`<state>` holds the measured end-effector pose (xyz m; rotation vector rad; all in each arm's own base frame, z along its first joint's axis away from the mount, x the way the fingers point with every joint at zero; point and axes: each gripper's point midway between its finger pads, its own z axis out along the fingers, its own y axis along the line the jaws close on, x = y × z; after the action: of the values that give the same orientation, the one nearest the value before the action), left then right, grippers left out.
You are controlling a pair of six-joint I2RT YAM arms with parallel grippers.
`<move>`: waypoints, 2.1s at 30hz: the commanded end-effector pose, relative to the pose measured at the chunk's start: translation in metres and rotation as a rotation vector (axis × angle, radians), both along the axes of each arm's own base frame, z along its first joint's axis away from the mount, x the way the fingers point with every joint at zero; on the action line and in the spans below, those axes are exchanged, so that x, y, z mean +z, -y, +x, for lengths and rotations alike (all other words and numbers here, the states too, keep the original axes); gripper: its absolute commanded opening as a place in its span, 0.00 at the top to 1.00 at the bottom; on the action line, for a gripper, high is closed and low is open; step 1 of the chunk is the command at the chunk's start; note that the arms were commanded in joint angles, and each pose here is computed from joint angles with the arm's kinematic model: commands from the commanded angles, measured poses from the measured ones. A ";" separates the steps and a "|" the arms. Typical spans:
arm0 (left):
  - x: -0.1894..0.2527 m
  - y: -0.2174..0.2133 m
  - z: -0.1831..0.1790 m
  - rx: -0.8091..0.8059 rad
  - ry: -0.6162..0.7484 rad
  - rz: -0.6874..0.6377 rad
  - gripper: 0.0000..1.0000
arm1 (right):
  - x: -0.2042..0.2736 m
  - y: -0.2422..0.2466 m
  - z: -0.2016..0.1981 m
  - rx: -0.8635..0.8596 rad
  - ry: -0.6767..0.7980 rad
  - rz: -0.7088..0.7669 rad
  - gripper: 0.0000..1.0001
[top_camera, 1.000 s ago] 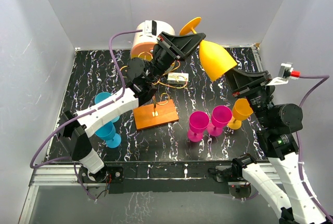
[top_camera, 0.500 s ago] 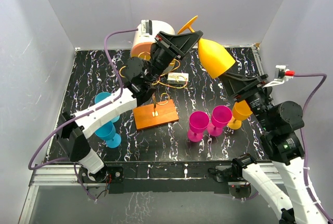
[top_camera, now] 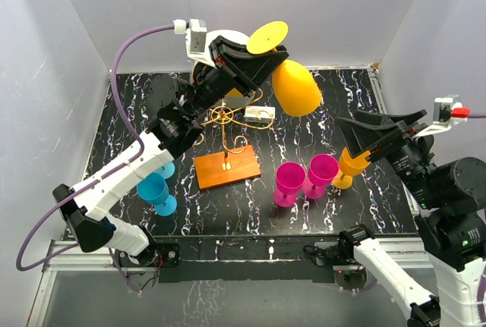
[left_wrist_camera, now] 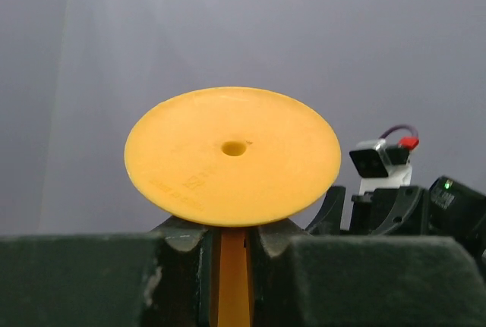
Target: Place the wine glass upside down on the wine glass rack
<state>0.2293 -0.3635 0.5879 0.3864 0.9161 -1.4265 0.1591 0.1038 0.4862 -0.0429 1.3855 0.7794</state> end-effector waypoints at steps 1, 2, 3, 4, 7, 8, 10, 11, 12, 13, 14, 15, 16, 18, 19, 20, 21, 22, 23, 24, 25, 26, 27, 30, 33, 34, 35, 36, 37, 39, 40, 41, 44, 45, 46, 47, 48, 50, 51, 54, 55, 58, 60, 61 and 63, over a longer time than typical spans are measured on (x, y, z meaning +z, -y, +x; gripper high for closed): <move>-0.001 0.000 -0.019 0.033 0.232 0.173 1.00 | 0.025 -0.020 -0.001 0.111 0.027 0.010 0.33; -0.004 0.002 -0.020 0.032 0.257 0.194 1.00 | 0.033 -0.023 -0.002 0.128 0.032 0.028 0.32; -0.007 0.003 -0.022 0.029 0.281 0.209 1.00 | 0.040 -0.025 -0.002 0.143 0.035 0.044 0.32; -0.010 0.004 -0.024 0.024 0.297 0.222 1.00 | 0.046 -0.027 -0.002 0.158 0.035 0.058 0.32; -0.019 0.007 -0.029 0.019 0.389 0.259 1.00 | 0.063 -0.034 -0.004 0.205 0.033 0.111 0.31; -0.022 0.008 -0.030 0.018 0.418 0.278 1.00 | 0.067 -0.037 -0.005 0.223 0.032 0.130 0.31; -0.029 0.011 -0.029 0.028 0.462 0.316 1.00 | 0.075 -0.042 -0.007 0.261 0.015 0.169 0.30; -0.032 0.013 -0.027 0.036 0.474 0.327 1.00 | 0.076 -0.044 -0.007 0.275 -0.010 0.185 0.30; -0.035 0.014 -0.025 0.045 0.487 0.335 1.00 | 0.078 -0.047 -0.005 0.295 -0.036 0.197 0.30; -0.037 0.015 -0.025 0.051 0.511 0.341 1.00 | 0.081 -0.050 -0.006 0.314 -0.055 0.216 0.31; -0.040 0.016 -0.026 0.050 0.534 0.344 1.00 | 0.083 -0.052 -0.007 0.330 -0.075 0.240 0.31; -0.041 0.017 -0.028 0.044 0.557 0.344 1.00 | 0.084 -0.054 -0.006 0.340 -0.093 0.259 0.31; -0.043 0.018 -0.027 0.045 0.571 0.349 1.00 | 0.084 -0.056 -0.004 0.351 -0.128 0.297 0.32; -0.045 0.021 -0.026 0.046 0.593 0.364 1.00 | 0.080 -0.060 0.003 0.364 -0.203 0.352 0.33; -0.046 0.023 -0.023 0.054 0.597 0.369 1.00 | 0.076 -0.062 0.007 0.366 -0.240 0.371 0.35; -0.047 0.023 -0.022 0.059 0.599 0.371 1.00 | 0.072 -0.064 0.012 0.366 -0.276 0.383 0.37; -0.048 0.024 -0.021 0.061 0.602 0.375 1.00 | 0.068 -0.067 0.016 0.371 -0.304 0.391 0.39; -0.050 0.025 -0.020 0.062 0.605 0.380 1.00 | 0.065 -0.069 0.020 0.371 -0.328 0.398 0.41; -0.052 0.026 -0.019 0.062 0.606 0.387 1.00 | 0.063 -0.071 0.024 0.371 -0.348 0.405 0.43; -0.053 0.026 -0.019 0.062 0.606 0.390 1.00 | 0.062 -0.072 0.027 0.370 -0.360 0.413 0.45; -0.055 0.027 -0.018 0.063 0.608 0.396 1.00 | 0.061 -0.074 0.030 0.374 -0.374 0.419 0.47; -0.057 0.028 -0.017 0.062 0.606 0.403 1.00 | 0.060 -0.076 0.033 0.380 -0.384 0.423 0.49; -0.059 0.029 -0.016 0.062 0.604 0.412 1.00 | 0.059 -0.078 0.034 0.387 -0.392 0.429 0.51; -0.064 0.029 -0.014 0.065 0.605 0.431 1.00 | 0.055 -0.083 0.039 0.409 -0.419 0.442 0.58; -0.067 0.030 -0.014 0.064 0.609 0.441 1.00 | 0.049 -0.084 0.043 0.405 -0.442 0.452 0.63; -0.068 0.030 -0.014 0.065 0.614 0.443 1.00 | 0.047 -0.084 0.044 0.402 -0.449 0.455 0.65; -0.068 0.031 -0.014 0.064 0.617 0.444 1.00 | 0.045 -0.084 0.046 0.397 -0.455 0.456 0.67; -0.068 0.031 -0.014 0.065 0.620 0.442 1.00 | 0.042 -0.084 0.047 0.394 -0.462 0.459 0.68; -0.069 0.031 -0.014 0.064 0.622 0.443 1.00 | 0.039 -0.085 0.048 0.389 -0.474 0.462 0.70; -0.069 0.032 -0.013 0.063 0.624 0.444 1.00 | 0.032 -0.085 0.052 0.379 -0.498 0.468 0.74; -0.070 0.032 -0.013 0.063 0.624 0.445 1.00 | 0.029 -0.085 0.053 0.376 -0.507 0.470 0.76; -0.070 0.032 -0.013 0.064 0.625 0.445 1.00 | 0.027 -0.085 0.054 0.373 -0.512 0.472 0.79; -0.072 0.032 -0.011 0.071 0.618 0.438 1.00 | 0.023 -0.083 0.057 0.347 -0.520 0.479 0.90; -0.073 0.031 -0.011 0.073 0.611 0.432 1.00 | 0.023 -0.082 0.059 0.334 -0.518 0.479 0.95; -0.071 0.030 -0.012 0.077 0.610 0.420 1.00 | 0.023 -0.080 0.060 0.321 -0.514 0.478 0.99; -0.070 0.029 -0.012 0.084 0.605 0.410 1.00 | 0.023 -0.079 0.060 0.312 -0.511 0.477 1.00; -0.069 0.028 -0.012 0.087 0.598 0.401 0.97 | 0.023 -0.076 0.063 0.293 -0.505 0.478 1.00; -0.068 0.026 -0.013 0.088 0.585 0.382 0.86 | 0.026 -0.073 0.065 0.270 -0.486 0.479 1.00; -0.067 0.025 -0.014 0.086 0.573 0.376 0.80 | 0.027 -0.071 0.066 0.257 -0.476 0.481 1.00; -0.069 0.022 -0.011 0.087 0.502 0.363 0.51 | 0.031 -0.063 0.068 0.216 -0.434 0.490 1.00; -0.070 0.021 -0.011 0.083 0.472 0.360 0.43 | 0.034 -0.060 0.068 0.203 -0.412 0.496 1.00; -0.077 0.019 -0.010 0.024 0.273 0.361 0.37 | 0.053 -0.055 0.062 0.213 -0.289 0.484 1.00; -0.084 0.017 -0.016 -0.043 0.135 0.348 0.36 | 0.060 -0.052 0.058 0.211 -0.237 0.472 1.00; -0.081 0.013 -0.023 -0.076 0.092 0.320 0.36 | 0.061 -0.050 0.058 0.205 -0.220 0.464 1.00; -0.078 0.009 -0.032 -0.140 -0.002 0.264 0.34 | 0.058 -0.050 0.060 0.194 -0.211 0.445 1.00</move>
<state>0.2289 -0.3975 0.4766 0.8409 1.0500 -1.1853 0.2255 0.1648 0.5099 0.3518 1.5615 1.3188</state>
